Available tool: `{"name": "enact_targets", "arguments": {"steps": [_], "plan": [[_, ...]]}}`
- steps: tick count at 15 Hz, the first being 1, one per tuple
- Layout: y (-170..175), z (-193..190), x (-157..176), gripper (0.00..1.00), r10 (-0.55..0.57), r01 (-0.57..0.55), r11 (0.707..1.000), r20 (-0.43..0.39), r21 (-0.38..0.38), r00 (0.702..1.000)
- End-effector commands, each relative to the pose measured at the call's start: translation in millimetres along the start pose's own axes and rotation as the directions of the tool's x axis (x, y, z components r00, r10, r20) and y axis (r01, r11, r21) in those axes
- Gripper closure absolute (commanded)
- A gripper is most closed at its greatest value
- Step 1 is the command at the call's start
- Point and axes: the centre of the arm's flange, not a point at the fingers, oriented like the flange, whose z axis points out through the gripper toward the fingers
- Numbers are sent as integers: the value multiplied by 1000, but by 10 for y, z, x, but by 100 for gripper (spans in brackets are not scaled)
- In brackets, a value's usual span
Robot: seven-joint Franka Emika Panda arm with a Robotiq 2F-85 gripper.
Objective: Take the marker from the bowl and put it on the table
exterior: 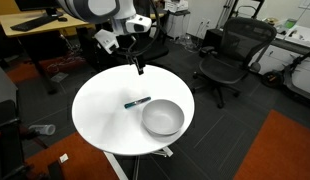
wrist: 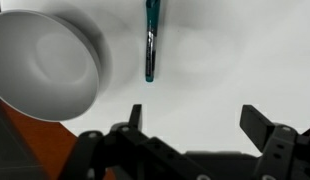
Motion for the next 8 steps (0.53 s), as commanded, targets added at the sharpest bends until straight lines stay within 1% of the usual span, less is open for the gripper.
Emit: {"name": "enact_targets", "arguments": {"steps": [1, 6, 7, 8], "plan": [[32, -356, -228, 0, 4, -4, 1000, -8, 17, 1000], [80, -559, -291, 0, 3, -2, 1000, -34, 30, 999], [47, -398, -140, 0, 7, -7, 1000, -32, 13, 999], [54, -433, -154, 0, 8, -8, 1000, -35, 14, 999]]}}
